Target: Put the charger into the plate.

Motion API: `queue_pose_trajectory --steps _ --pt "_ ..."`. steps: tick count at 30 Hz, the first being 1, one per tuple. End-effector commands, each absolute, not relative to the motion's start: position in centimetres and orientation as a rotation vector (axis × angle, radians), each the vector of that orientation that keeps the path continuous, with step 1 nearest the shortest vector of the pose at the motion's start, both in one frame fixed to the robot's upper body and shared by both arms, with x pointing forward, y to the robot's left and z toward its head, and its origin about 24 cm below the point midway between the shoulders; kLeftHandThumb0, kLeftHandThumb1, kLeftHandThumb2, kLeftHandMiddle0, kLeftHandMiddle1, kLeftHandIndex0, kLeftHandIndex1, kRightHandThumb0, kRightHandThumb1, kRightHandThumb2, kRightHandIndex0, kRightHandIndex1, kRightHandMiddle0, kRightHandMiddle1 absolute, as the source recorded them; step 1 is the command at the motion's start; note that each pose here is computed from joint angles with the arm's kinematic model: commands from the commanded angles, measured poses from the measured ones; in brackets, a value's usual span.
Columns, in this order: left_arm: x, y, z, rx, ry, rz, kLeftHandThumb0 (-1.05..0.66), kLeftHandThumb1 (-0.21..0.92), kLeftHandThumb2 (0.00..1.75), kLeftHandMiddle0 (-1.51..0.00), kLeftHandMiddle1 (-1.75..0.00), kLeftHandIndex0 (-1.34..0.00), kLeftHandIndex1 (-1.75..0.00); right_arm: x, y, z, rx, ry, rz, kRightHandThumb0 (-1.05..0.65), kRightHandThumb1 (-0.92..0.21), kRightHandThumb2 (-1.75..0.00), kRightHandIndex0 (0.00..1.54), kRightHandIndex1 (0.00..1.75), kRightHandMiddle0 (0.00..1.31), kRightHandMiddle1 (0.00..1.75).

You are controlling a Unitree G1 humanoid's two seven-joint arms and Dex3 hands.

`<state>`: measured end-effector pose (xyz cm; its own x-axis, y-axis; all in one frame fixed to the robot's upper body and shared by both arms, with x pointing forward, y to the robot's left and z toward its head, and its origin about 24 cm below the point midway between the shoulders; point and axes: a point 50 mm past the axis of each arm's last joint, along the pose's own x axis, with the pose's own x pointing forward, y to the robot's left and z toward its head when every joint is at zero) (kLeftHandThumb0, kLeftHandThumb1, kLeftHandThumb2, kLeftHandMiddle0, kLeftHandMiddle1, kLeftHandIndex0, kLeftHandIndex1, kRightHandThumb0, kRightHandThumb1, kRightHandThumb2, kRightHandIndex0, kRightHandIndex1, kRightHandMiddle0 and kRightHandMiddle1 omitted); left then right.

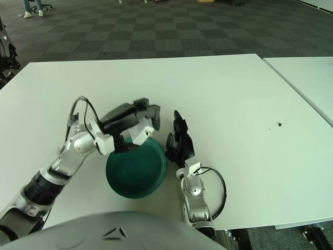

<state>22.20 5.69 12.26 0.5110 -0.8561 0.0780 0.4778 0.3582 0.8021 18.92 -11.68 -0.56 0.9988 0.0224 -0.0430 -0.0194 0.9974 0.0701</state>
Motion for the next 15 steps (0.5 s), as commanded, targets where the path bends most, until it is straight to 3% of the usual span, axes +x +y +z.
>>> queue_pose_trajectory --steps 1,8,15 --pt "21.6 5.5 12.1 0.831 -0.536 -0.946 0.00 0.10 1.55 -0.78 -1.69 -0.56 -1.75 15.3 -12.6 -5.7 0.043 0.338 -0.009 -0.85 -0.92 -0.91 0.01 0.00 0.00 0.23" --pt "21.1 5.1 11.2 0.927 -0.524 -1.025 0.00 0.08 1.56 -0.81 -1.65 -0.57 -1.75 17.1 -12.4 -4.3 -0.084 0.206 0.041 -0.90 -0.92 -0.92 0.05 0.01 0.00 0.28" --pt "21.3 5.0 9.5 0.998 -0.485 -1.111 0.00 0.03 1.60 -0.84 -1.63 -0.61 -1.75 17.3 -12.3 -4.0 -0.074 0.153 0.091 -0.90 -0.92 -0.98 0.08 0.02 0.00 0.31"
